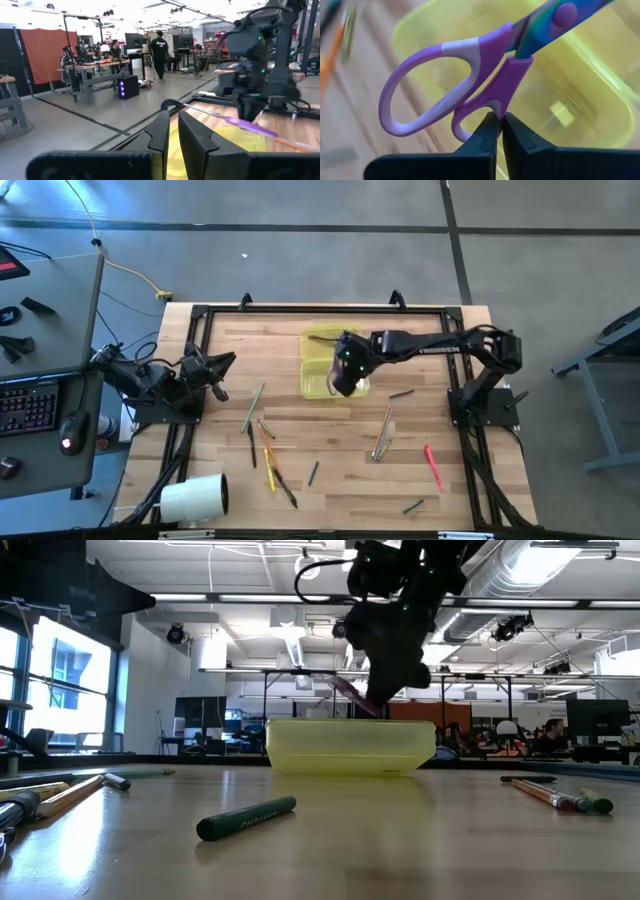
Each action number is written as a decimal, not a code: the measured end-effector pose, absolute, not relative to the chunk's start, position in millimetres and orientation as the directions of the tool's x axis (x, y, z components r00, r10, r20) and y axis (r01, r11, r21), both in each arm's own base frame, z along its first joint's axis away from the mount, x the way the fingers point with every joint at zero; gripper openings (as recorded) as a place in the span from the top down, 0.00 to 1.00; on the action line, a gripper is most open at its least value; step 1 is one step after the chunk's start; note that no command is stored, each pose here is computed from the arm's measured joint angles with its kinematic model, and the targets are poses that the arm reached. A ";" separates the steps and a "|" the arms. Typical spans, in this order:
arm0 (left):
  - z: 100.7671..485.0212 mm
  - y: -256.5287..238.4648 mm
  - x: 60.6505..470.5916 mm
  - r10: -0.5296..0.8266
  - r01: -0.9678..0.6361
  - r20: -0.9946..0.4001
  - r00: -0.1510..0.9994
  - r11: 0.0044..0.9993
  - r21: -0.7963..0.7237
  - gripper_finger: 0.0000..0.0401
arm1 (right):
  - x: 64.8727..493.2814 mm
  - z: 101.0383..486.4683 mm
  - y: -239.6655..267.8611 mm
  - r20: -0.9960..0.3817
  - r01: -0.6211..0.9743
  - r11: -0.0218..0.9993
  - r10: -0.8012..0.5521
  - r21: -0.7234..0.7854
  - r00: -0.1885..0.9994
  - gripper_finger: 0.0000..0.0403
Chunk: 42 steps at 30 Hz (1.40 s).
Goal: Pick & place school supplies into a supply box
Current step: Put the scissors into the supply box
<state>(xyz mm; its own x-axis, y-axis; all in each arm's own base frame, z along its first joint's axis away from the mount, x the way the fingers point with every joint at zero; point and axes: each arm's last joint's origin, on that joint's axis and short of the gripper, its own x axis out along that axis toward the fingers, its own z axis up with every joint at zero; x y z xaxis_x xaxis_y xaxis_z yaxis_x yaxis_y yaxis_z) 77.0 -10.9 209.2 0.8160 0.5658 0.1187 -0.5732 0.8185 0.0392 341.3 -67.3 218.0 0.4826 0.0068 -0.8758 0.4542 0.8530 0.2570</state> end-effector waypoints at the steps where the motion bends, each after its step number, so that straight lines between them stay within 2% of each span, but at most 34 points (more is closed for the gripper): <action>1: 209.2 -10.9 77.0 0.566 -0.573 0.119 0.816 0.818 0.039 0.82 | 341.4 218.0 -66.6 -0.876 0.378 0.901 0.006 0.214 0.482 1.00; 4: 209.3 -10.8 77.0 0.566 -0.573 0.120 0.816 0.819 0.037 0.82 | 342.7 219.2 -70.6 -0.869 0.255 0.967 -0.121 0.007 0.480 1.00; 7: 209.3 -10.8 77.0 0.566 -0.573 0.120 0.816 0.819 0.037 0.82 | 341.1 219.7 -78.0 -0.856 0.181 0.962 -0.266 -0.205 0.444 1.00; 9: 209.4 -10.8 77.0 0.566 -0.573 0.120 0.816 0.819 0.037 0.82 | 339.1 220.0 -85.9 -0.845 0.157 0.944 -0.330 -0.290 0.420 1.00; 16: 209.7 -10.8 76.9 0.566 -0.573 0.122 0.815 0.819 0.033 0.82 | 332.0 217.3 -99.0 -0.889 -0.077 0.980 -0.131 -0.182 0.439 1.00; 21: 209.7 -10.8 76.9 0.566 -0.574 0.121 0.815 0.818 0.033 0.82 | 331.9 206.2 -95.2 -0.921 -0.137 0.974 -0.122 -0.183 0.369 1.00; 29: 209.3 -10.7 76.9 0.569 -0.577 0.119 0.814 0.816 0.041 0.82 | 346.6 160.0 -83.6 -0.966 -0.249 0.958 -0.079 -0.142 0.246 1.00; 34: 209.3 -10.7 76.9 0.569 -0.577 0.119 0.814 0.816 0.045 0.82 | 346.3 153.3 -80.9 -0.971 -0.237 0.953 -0.143 -0.188 0.192 1.00; 37: 209.3 -10.7 76.9 0.569 -0.577 0.119 0.814 0.815 0.045 0.82 | 344.6 152.8 -80.5 -0.975 -0.238 0.955 -0.136 -0.175 0.174 0.98; 42: 209.3 -10.7 76.9 0.570 -0.578 0.118 0.813 0.815 0.045 0.82 | 348.8 153.4 -72.6 -0.967 -0.324 0.920 -0.162 -0.220 0.196 0.89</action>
